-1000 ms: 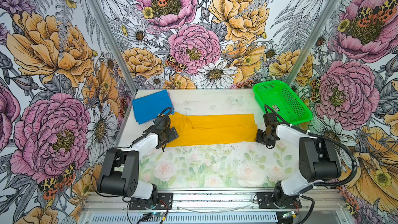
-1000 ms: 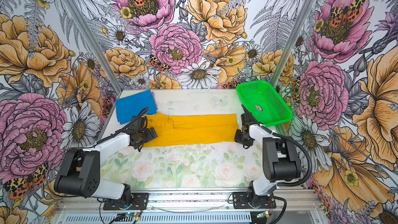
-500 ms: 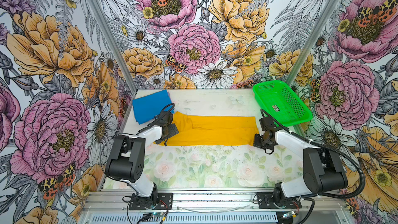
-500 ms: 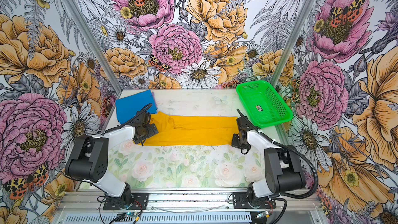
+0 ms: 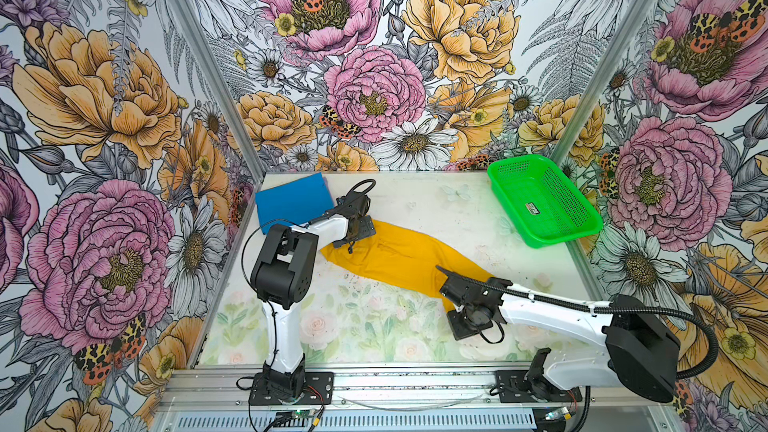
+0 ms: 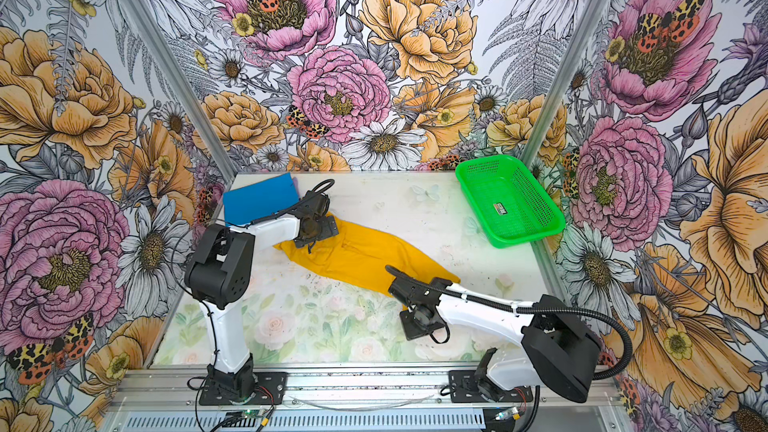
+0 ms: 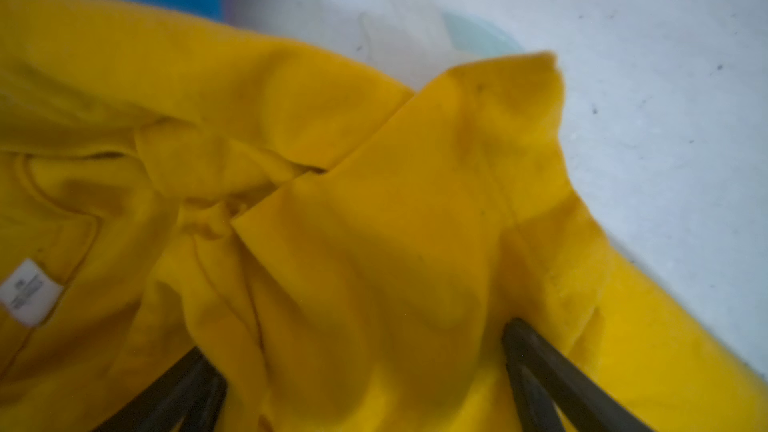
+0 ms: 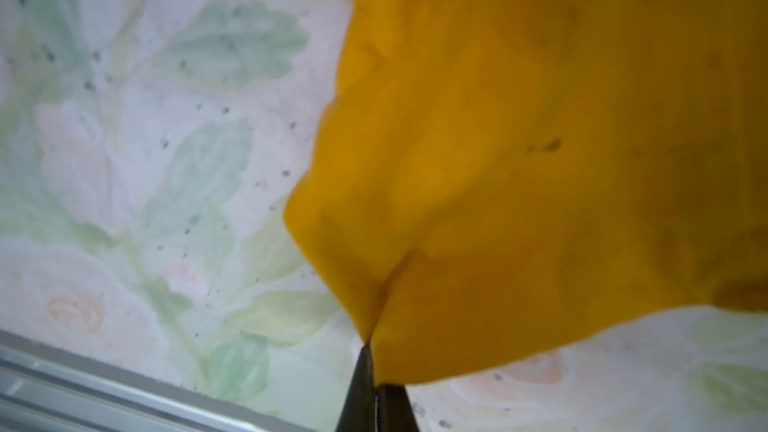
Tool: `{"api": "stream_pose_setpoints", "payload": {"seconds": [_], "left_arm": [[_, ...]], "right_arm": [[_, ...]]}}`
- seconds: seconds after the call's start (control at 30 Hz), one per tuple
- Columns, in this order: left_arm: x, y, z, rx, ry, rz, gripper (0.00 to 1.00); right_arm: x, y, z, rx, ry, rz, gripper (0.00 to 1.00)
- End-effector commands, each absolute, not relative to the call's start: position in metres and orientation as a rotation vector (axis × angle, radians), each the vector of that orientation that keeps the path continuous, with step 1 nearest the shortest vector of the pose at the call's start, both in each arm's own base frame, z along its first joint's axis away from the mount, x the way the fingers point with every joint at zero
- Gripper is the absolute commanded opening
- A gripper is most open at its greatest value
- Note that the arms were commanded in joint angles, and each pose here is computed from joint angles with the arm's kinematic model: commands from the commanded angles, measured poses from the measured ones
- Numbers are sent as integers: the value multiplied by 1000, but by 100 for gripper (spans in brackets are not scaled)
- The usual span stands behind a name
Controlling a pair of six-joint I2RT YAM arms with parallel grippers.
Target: Fold and stack the t-shirts
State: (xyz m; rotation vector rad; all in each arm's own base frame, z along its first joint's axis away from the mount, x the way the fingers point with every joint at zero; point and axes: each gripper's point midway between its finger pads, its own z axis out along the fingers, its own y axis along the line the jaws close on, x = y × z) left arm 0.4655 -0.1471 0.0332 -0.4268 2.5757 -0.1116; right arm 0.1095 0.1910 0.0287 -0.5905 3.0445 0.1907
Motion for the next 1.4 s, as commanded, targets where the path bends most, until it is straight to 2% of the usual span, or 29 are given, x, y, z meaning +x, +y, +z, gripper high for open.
{"api": "stream_pose_setpoints", "payload": {"seconds": [0.0, 0.13, 0.3, 0.47, 0.63, 0.67, 0.7, 0.77, 0.87, 0.97, 1.1, 1.23, 1.37], "left_arm": [[469, -207, 9, -285, 2660, -266, 99], [500, -262, 11, -154, 2628, -384, 99], [543, -311, 18, -41, 2574, -530, 99], [586, -326, 25, -24, 2500, -634, 99], [622, -332, 51, 11, 2385, -851, 99], [625, -339, 65, 52, 2343, -924, 99], [627, -342, 78, 85, 2308, -969, 99], [627, -347, 112, 163, 2225, -1047, 99], [619, -348, 171, 253, 2085, -1174, 99], [604, -333, 221, 287, 2003, -1201, 99], [579, -301, 251, 245, 2009, -1177, 99], [540, -269, 248, 168, 2062, -1152, 99], [491, -245, 222, 87, 2171, -1081, 99]], "right_arm": [[78, 209, 36, -729, 3039, 201, 0], [53, 251, 44, -1016, 2929, 246, 0], [46, 318, 52, -1216, 2818, 377, 0], [52, 371, 50, -1311, 2773, 419, 0], [53, 379, 46, -1307, 2786, 414, 0], [54, 377, 49, -1298, 2779, 418, 3], [54, 376, 53, -1292, 2769, 428, 11], [56, 372, 64, -1270, 2747, 448, 44], [58, 363, 86, -1237, 2700, 496, 66], [66, 352, 111, -1168, 2661, 565, 79], [95, 330, 138, -1002, 2643, 648, 86], [147, 299, 165, -750, 2621, 714, 88], [200, 258, 184, -501, 2589, 736, 99]]}}
